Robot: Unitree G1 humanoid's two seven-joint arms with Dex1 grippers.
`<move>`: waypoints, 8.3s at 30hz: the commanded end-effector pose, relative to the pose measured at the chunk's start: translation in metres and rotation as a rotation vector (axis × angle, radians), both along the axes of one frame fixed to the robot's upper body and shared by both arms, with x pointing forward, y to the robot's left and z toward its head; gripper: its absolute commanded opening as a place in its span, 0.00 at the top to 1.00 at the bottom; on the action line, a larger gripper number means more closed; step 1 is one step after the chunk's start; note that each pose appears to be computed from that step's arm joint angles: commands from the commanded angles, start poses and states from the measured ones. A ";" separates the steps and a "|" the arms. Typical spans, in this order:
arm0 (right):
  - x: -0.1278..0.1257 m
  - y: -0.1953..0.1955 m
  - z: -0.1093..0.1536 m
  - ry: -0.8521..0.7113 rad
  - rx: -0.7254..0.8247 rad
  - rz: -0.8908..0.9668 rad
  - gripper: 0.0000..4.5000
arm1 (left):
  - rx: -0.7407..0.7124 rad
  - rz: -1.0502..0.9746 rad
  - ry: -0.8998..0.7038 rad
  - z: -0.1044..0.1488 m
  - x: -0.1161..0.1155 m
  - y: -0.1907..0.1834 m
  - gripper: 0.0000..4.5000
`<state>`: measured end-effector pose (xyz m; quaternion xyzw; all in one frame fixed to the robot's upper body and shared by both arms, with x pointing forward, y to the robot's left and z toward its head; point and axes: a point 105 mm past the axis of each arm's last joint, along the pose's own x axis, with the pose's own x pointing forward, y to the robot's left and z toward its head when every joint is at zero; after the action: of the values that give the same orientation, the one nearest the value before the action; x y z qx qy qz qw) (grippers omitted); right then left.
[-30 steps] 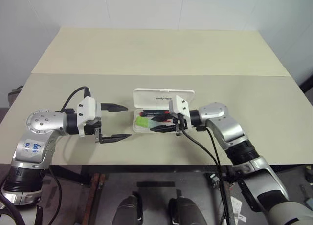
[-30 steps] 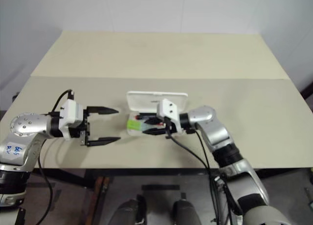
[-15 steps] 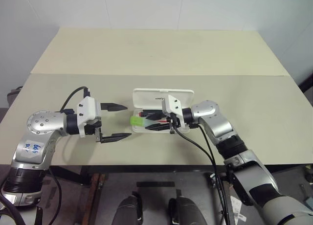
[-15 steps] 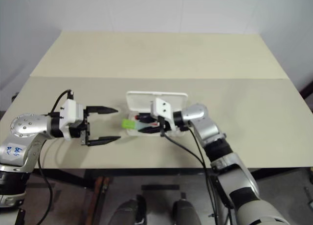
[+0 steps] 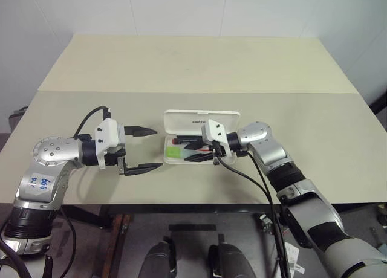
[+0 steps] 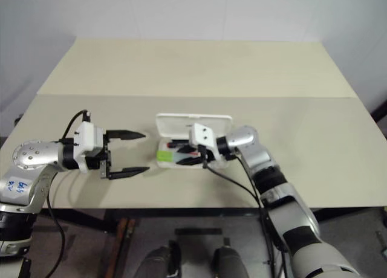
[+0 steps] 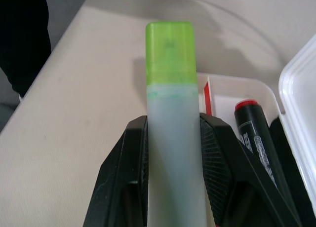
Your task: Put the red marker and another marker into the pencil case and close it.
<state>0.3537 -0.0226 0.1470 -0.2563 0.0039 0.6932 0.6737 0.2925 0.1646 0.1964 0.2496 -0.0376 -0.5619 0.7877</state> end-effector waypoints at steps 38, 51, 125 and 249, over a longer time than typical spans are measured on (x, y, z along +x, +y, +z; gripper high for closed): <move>-0.047 -0.082 0.051 0.061 0.021 -0.021 0.00 | -0.054 -0.063 -0.038 0.009 0.004 -0.020 0.00; -0.018 -0.184 0.045 -0.017 -0.123 -0.339 0.00 | -0.111 -0.189 -0.026 0.008 0.018 -0.062 0.00; 0.002 -0.217 0.021 -0.020 -0.375 -0.311 0.92 | -0.121 -0.144 -0.023 0.005 0.022 -0.061 0.00; -0.045 -0.106 0.103 -0.043 0.384 -0.198 0.00 | -0.228 0.154 0.051 0.007 0.028 0.017 0.00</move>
<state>0.3139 -0.1282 0.2393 -0.1267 -0.0864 0.6093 0.7780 0.3203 0.1834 0.1965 0.1384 -0.0476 -0.4950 0.8565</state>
